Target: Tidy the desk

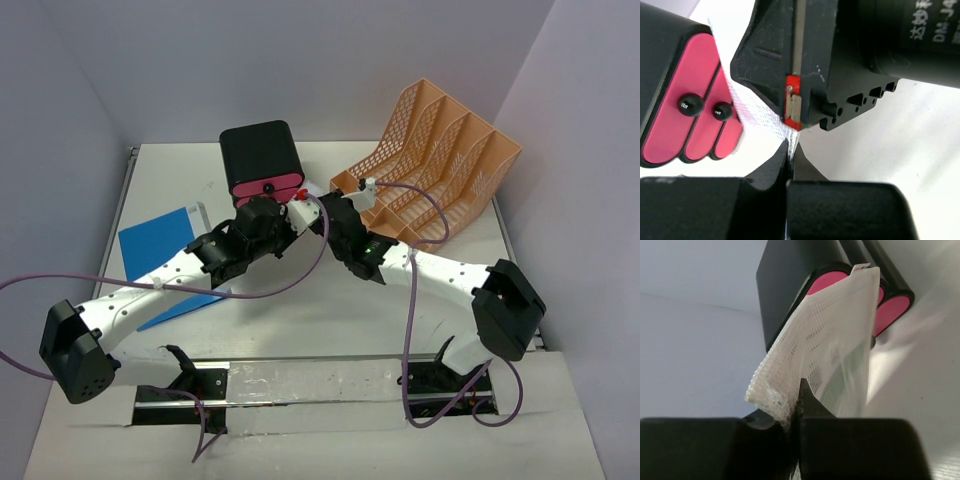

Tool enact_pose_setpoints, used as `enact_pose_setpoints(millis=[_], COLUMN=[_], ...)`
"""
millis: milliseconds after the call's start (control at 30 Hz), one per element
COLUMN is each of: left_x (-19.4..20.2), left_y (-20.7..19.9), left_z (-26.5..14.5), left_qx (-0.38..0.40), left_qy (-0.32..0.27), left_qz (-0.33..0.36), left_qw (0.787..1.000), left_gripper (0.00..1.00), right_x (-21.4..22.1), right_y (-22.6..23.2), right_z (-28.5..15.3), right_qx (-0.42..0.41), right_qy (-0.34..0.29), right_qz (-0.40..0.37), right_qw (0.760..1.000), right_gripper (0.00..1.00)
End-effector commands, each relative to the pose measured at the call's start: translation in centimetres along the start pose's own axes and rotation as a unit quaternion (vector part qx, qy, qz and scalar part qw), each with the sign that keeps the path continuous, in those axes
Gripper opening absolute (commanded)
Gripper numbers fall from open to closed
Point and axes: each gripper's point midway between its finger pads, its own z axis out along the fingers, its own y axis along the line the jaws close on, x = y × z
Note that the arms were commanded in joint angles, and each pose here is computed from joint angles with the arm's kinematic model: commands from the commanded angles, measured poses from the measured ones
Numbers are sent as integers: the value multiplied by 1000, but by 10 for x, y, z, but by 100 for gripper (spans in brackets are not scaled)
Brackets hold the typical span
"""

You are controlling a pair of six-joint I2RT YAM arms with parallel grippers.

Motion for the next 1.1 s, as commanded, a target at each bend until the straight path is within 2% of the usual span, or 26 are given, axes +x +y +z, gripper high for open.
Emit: enact_pose_setpoints(millis=[0,67,100,133,167,233,267,400,467,567,733,767,800,900,1067], left_x=[-67,-69,-69,-71,-70,-74,-74,-87,-86,-93,-92,-88,-87,-71,-59], left_y=[-3,-2,-3,-5,-6,-10,-12,-22,-23,-3,57,76,76,105,110], left_z=[-13,-15,-16,-19,-19,-28,-32,-59,-70,-98,-130,-135,-135,-138,-129], left_qx=[6,6,11,18,20,40,47,95,103,66,-47,-77,-77,-117,-117], left_qy=[-110,-113,-113,-116,-114,-120,-120,-140,-137,-147,-154,-150,-149,-144,-134], left_qz=[19,20,24,27,29,36,38,45,45,35,0,-15,-17,-44,-54], left_qw=[994,993,993,993,993,991,991,985,984,986,987,986,986,982,983], left_gripper=[0,0,5,22,25,56,65,81,84,87,92,91,91,92,91], right_x=[6,3,-1,-3,-4,-17,-22,-30,-35,-45,-64,-83,-86,-133,-185], right_y=[-2,1,4,3,7,18,25,34,36,45,79,97,97,120,134], right_z=[3,0,-3,-5,-6,-17,-21,-33,-38,-50,-79,-92,-97,-129,-163], right_qx=[-1,-9,-18,-24,-32,-56,-66,-77,-83,-109,-159,-166,-165,-164,-143], right_qy=[5,2,-1,-3,-6,-16,-19,-14,-17,-18,-19,-38,-37,-97,-164], right_qz=[-9,-17,-23,-41,-39,-64,-71,-138,-152,-196,-273,-277,-278,-276,-269], right_qw=[1000,1000,1000,999,999,996,995,987,985,974,949,946,946,942,938], right_gripper=[0,0,0,0,0,0,0,0,0,0,0,0,0,0,0])
